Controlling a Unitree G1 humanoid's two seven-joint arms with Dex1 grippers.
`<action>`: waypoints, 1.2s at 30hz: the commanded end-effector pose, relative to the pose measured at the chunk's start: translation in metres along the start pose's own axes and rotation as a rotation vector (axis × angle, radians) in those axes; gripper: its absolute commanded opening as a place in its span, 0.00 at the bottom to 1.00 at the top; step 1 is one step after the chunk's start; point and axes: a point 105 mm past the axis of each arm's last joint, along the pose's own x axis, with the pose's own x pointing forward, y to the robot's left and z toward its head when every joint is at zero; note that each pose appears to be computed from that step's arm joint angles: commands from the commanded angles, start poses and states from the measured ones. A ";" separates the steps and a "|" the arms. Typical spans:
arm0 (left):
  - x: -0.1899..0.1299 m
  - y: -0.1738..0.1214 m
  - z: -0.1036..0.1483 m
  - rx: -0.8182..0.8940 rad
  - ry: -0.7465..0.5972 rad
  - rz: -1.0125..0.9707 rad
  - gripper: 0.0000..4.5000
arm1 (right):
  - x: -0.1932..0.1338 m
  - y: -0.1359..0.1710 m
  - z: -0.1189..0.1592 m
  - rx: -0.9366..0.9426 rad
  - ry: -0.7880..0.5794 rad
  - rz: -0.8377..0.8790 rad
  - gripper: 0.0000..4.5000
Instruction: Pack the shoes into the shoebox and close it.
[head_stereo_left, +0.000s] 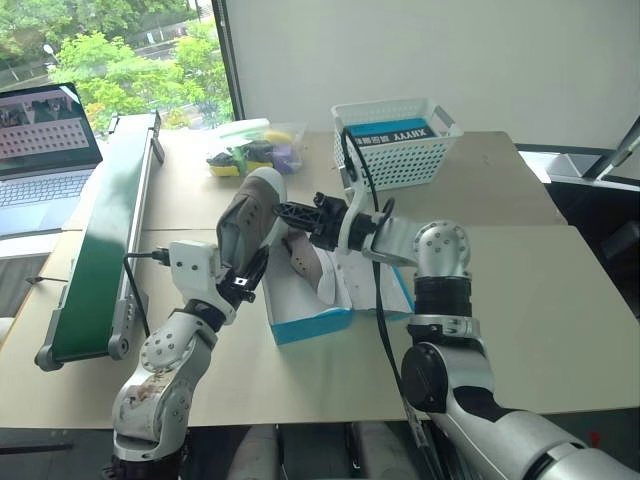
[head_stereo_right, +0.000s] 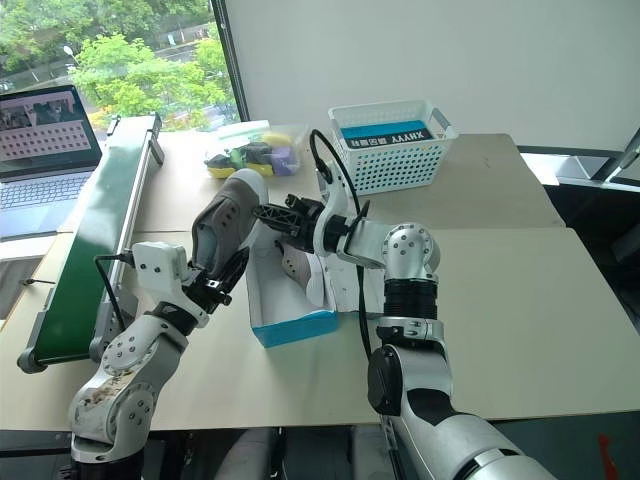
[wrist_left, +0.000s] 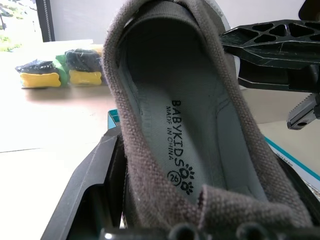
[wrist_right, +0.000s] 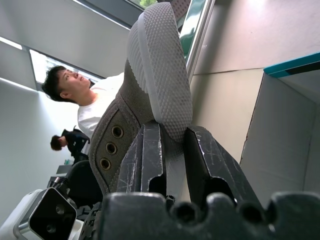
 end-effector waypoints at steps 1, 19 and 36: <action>-0.003 -0.012 -0.001 0.055 0.020 -0.066 0.96 | 0.012 0.031 0.004 0.042 -0.062 0.142 0.05; -0.046 0.001 -0.025 0.223 0.174 -0.179 0.98 | -0.014 0.028 0.044 -0.289 0.124 -0.157 0.05; -0.058 -0.012 -0.029 0.288 0.200 -0.267 0.98 | -0.008 -0.013 0.007 -0.408 0.462 -0.353 0.05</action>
